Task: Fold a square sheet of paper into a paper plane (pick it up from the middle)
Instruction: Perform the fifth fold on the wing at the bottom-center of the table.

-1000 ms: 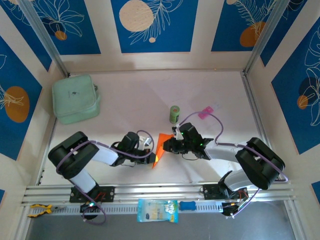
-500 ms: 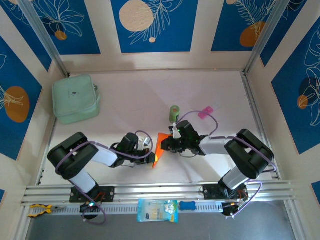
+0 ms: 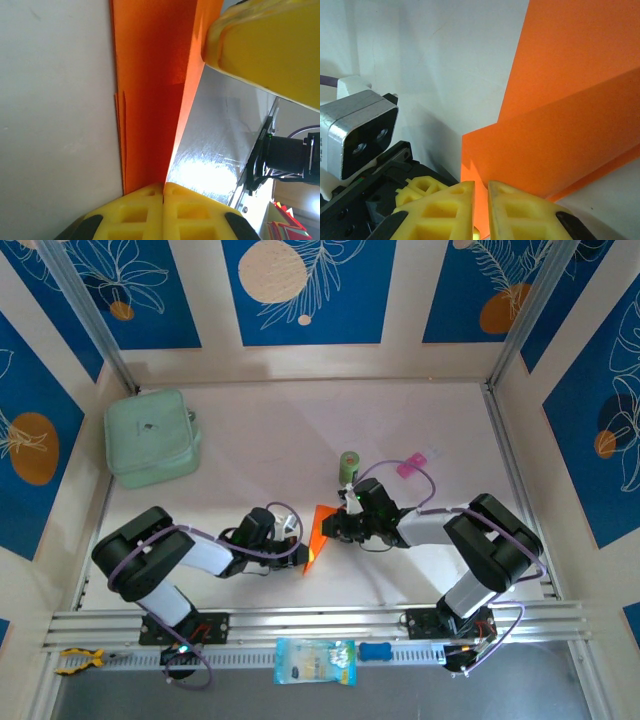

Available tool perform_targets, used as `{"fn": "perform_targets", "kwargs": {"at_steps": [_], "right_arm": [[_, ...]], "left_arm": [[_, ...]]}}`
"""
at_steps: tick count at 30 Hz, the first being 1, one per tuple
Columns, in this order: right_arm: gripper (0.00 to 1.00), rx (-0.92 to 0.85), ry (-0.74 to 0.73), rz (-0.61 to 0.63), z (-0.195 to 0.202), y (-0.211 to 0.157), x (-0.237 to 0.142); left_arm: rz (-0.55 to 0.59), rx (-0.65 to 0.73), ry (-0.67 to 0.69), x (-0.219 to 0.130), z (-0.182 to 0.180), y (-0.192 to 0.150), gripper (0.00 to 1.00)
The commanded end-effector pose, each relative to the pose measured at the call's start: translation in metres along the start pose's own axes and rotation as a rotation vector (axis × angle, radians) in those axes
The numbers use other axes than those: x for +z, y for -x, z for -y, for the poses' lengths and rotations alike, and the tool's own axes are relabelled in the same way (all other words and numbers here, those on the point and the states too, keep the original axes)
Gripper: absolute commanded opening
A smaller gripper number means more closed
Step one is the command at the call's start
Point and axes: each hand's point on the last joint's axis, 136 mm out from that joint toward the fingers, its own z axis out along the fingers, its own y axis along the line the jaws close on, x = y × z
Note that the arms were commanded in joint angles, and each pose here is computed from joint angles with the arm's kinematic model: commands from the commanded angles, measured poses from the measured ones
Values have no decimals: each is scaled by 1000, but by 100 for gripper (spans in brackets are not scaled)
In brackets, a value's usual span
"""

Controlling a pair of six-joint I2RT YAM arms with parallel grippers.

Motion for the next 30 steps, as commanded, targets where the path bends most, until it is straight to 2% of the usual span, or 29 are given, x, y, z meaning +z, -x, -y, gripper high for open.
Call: {"fn": "perform_targets", "kwargs": {"at_steps": [1, 19, 30], "right_arm": [[16, -22, 32, -25, -5, 0, 4], [16, -22, 4, -43, -3, 1, 13], [15, 53, -101, -46, 27, 0, 21]], "left_arm": [[13, -60, 94, -4, -28, -5, 0], [-13, -91, 112, -1, -35, -7, 0], [-20, -84, 118, -2, -36, -9, 0]]}}
